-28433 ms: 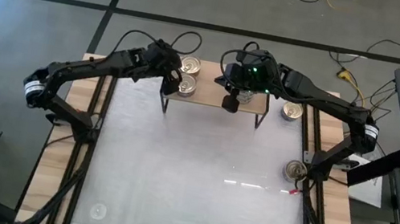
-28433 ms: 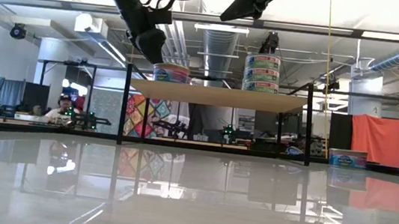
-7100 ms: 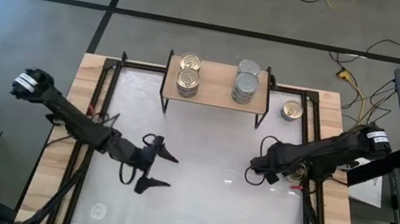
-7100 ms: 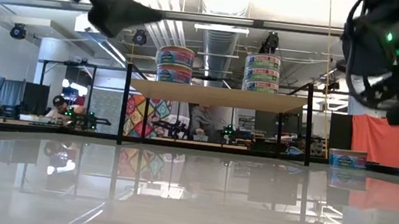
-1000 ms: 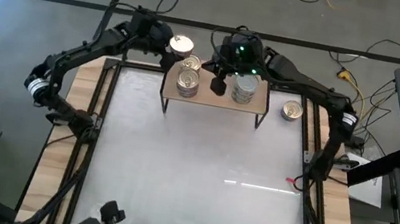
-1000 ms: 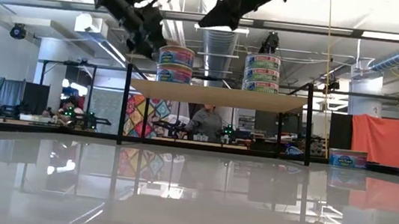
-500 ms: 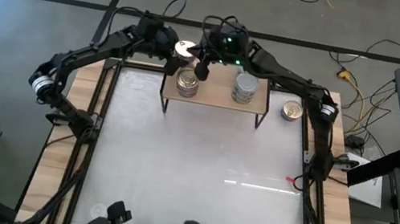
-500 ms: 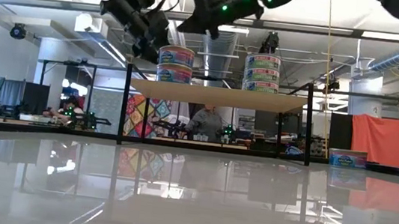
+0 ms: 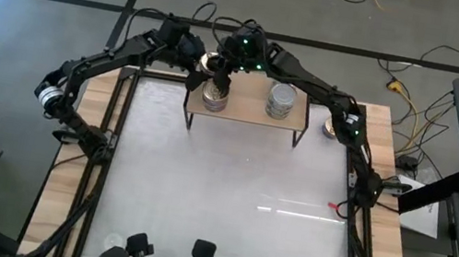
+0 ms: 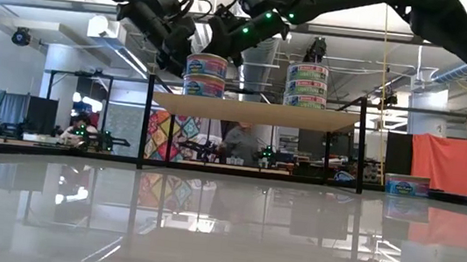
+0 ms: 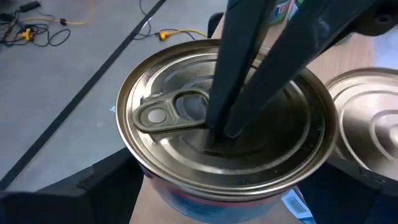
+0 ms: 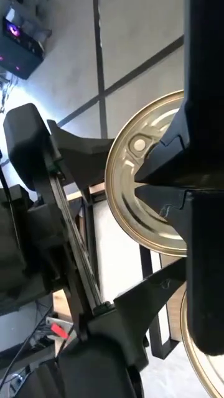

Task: Stack canned seafood by type on shelf
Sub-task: Stack the bottom blue-pink tuna can on top of the blue-pink tuna can on the shelf

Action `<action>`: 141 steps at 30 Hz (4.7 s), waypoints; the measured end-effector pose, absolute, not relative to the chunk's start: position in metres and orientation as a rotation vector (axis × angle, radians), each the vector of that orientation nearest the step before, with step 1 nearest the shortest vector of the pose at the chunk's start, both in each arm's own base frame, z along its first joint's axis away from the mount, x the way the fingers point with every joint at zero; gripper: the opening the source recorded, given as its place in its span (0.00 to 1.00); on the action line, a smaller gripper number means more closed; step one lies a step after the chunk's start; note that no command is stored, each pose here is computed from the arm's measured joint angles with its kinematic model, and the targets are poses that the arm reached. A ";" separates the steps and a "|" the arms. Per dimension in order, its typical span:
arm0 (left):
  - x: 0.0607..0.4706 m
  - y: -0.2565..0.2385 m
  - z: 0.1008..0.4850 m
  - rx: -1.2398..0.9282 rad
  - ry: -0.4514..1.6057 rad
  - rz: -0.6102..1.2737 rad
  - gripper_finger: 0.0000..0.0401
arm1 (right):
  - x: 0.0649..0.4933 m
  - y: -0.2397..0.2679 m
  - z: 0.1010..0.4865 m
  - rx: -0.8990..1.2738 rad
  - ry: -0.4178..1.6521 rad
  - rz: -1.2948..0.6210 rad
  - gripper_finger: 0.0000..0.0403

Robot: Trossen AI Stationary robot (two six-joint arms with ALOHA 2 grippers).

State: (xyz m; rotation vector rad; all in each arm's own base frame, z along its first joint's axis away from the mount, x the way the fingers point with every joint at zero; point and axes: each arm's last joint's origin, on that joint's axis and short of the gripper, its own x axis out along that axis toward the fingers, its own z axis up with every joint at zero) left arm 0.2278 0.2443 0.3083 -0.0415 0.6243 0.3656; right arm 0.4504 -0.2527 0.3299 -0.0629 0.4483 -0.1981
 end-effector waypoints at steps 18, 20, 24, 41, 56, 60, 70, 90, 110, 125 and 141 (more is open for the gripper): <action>0.237 0.255 0.293 -0.025 0.640 0.353 0.92 | 0.447 -0.254 0.324 -0.061 0.523 -0.186 0.03; 0.238 0.256 0.290 -0.028 0.646 0.351 0.92 | 0.447 -0.254 0.323 -0.064 0.536 -0.181 0.03; 0.240 0.256 0.288 -0.036 0.640 0.327 0.95 | 0.445 -0.254 0.320 -0.070 0.571 -0.174 0.03; 0.234 0.252 0.297 -0.009 0.679 0.311 0.99 | 0.438 -0.261 0.316 -0.048 0.613 -0.184 0.03; 0.190 0.254 0.338 -0.024 0.664 0.491 0.99 | 0.442 -0.260 0.318 -0.061 0.568 -0.194 0.03; 0.188 0.257 0.331 -0.040 0.677 0.540 0.99 | 0.445 -0.260 0.319 -0.064 0.544 -0.197 0.03; 0.189 0.260 0.309 -0.039 0.655 0.553 0.99 | 0.431 -0.257 0.351 -0.123 0.546 -0.266 0.03; 0.189 0.267 0.294 0.020 0.614 0.725 0.99 | 0.414 -0.263 0.337 -0.109 0.774 -0.361 0.03; 0.169 0.200 0.331 -0.057 0.478 0.568 0.99 | 0.383 -0.228 0.376 -0.086 0.859 -0.315 0.03; 0.170 0.124 0.291 -0.131 0.325 0.389 0.99 | 0.412 -0.164 0.349 0.006 1.032 -0.167 0.03; 0.179 0.094 0.264 -0.170 0.339 0.340 0.99 | 0.431 -0.164 0.314 0.134 1.091 -0.151 0.03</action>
